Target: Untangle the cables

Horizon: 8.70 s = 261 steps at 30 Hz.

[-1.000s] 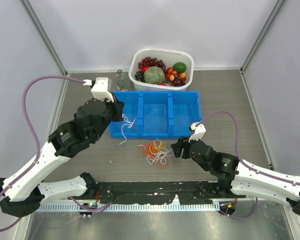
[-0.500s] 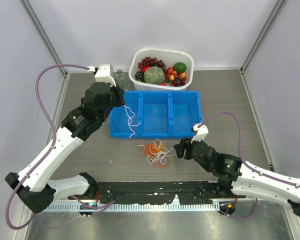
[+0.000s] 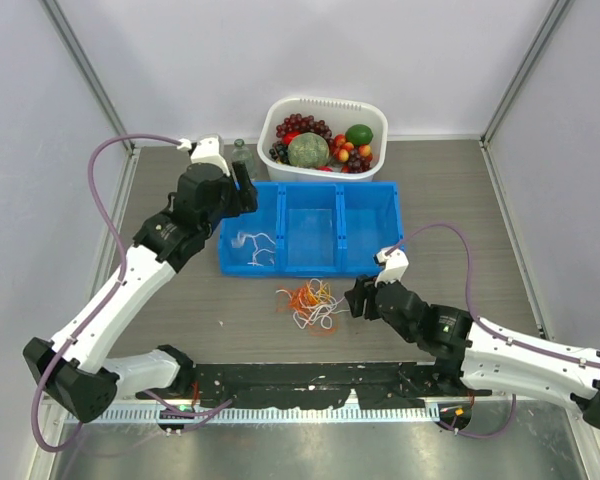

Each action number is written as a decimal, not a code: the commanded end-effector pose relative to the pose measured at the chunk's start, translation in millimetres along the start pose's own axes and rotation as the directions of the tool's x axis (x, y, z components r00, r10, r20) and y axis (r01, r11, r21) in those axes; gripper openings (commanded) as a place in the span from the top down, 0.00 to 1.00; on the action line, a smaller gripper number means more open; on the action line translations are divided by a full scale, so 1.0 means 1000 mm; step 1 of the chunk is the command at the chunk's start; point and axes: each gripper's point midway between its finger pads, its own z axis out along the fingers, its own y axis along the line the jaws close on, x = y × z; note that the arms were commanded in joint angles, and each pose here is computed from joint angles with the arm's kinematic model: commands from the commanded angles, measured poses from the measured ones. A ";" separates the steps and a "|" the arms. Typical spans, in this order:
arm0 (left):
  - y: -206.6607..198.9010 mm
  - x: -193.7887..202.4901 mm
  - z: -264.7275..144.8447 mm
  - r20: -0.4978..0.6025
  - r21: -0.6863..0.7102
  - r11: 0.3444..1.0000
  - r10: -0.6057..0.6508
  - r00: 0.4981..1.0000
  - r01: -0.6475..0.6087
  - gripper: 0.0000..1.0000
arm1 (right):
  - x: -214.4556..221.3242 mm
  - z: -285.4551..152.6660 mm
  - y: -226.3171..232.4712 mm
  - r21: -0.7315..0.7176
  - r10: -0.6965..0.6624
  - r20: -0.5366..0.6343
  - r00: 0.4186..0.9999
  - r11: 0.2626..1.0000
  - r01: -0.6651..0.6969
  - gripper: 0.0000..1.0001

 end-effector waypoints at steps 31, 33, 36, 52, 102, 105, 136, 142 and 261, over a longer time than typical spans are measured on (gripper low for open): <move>-0.063 0.263 -0.052 -0.500 0.328 0.924 -0.007 0.866 0.197 0.63 | 0.035 0.037 0.086 -0.264 0.042 -0.201 0.979 0.960 -0.095 0.47; -0.065 0.268 -0.055 -0.502 0.349 0.914 -0.004 0.865 0.207 0.59 | 0.044 0.037 0.083 -0.258 0.035 -0.226 0.974 0.961 -0.095 0.48; -0.077 0.271 -0.063 -0.515 0.407 0.873 -0.023 0.857 0.268 0.58 | 0.058 0.034 0.079 -0.265 0.031 -0.260 0.965 0.959 -0.102 0.50; -0.120 0.296 -0.063 -0.561 0.464 0.847 0.053 0.826 0.261 0.57 | 0.058 0.026 0.050 -0.181 0.112 -0.206 0.972 0.972 -0.150 0.46; -0.049 0.274 -0.045 -0.443 0.209 0.969 -0.025 0.896 0.130 0.21 | 0.022 0.015 0.069 -0.202 0.248 -0.180 0.952 0.938 -0.282 0.45; -0.047 0.281 -0.038 -0.448 0.195 0.974 -0.019 0.894 0.118 0.23 | 0.035 0.025 0.067 -0.144 0.322 -0.219 0.921 0.923 -0.357 0.34; -0.006 0.351 -0.017 -0.546 0.048 0.999 0.031 0.837 -0.006 0.34 | -0.064 -0.047 0.105 -0.493 0.112 -0.019 0.994 0.864 -0.107 0.99; -0.005 0.354 -0.018 -0.552 0.049 0.999 0.029 0.833 -0.003 0.34 | -0.132 -0.102 0.080 -0.470 0.128 0.204 0.970 0.883 -0.018 0.99; 0.030 0.093 -0.200 -0.054 0.449 0.861 -0.241 0.969 0.239 0.14 | -0.334 0.092 0.217 -0.191 -0.053 0.658 0.751 0.953 0.234 0.99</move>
